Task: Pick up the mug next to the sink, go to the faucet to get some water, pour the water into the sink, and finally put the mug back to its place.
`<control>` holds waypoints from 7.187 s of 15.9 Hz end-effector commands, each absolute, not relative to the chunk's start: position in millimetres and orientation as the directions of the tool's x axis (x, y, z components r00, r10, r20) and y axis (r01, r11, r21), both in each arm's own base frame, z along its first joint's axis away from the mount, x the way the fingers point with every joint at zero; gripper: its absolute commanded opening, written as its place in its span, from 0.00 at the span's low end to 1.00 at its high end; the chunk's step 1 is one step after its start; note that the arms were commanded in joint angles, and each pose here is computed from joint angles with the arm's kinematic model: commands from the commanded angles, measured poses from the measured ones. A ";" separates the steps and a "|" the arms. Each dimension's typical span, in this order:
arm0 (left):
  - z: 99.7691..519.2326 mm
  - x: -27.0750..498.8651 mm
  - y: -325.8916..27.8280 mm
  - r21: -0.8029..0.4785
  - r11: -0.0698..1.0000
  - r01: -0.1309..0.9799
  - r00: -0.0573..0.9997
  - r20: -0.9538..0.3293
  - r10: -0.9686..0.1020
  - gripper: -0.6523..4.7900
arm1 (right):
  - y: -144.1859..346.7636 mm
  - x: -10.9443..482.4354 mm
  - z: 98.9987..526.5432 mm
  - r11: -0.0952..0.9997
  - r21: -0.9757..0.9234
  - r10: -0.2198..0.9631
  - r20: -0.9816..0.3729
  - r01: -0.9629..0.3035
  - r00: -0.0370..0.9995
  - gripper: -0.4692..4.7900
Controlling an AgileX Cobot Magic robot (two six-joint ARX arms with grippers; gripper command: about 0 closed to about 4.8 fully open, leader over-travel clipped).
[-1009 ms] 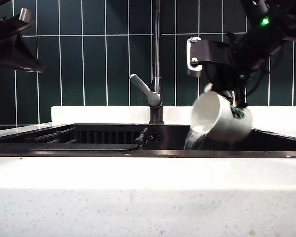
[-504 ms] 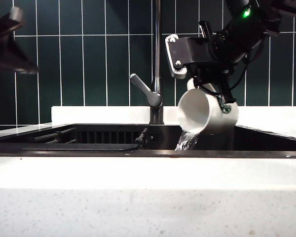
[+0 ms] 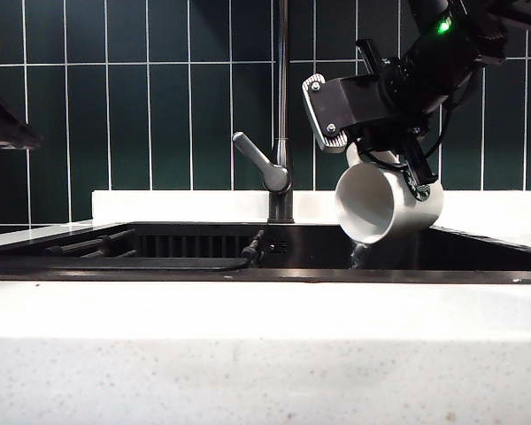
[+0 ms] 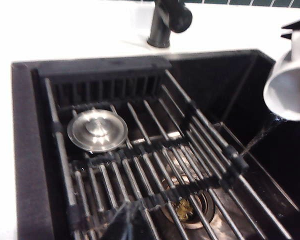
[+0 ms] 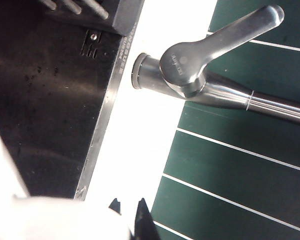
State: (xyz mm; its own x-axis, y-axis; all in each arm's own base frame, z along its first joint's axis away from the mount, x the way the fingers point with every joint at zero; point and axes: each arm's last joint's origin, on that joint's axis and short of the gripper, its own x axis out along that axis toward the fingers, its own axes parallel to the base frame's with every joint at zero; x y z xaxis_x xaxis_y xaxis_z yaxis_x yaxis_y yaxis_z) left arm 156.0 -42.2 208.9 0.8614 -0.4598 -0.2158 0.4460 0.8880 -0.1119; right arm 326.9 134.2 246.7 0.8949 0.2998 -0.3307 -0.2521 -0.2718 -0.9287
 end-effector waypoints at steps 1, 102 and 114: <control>211.0 155.8 -42.2 -0.112 0.887 0.448 0.863 -0.203 -0.462 0.11 | 134.1 325.9 255.9 -0.261 -0.943 0.303 -0.283 -0.207 0.910 0.09; 218.5 112.0 -31.3 -0.125 0.907 0.402 0.882 -0.211 -0.420 0.11 | -12.4 127.8 231.9 0.991 -0.036 -0.129 -0.160 0.125 0.979 0.22; 217.5 111.8 -31.2 -0.127 0.907 0.401 0.880 -0.221 -0.420 0.11 | -10.6 95.9 205.8 0.984 0.037 -0.163 -0.173 0.172 0.971 0.09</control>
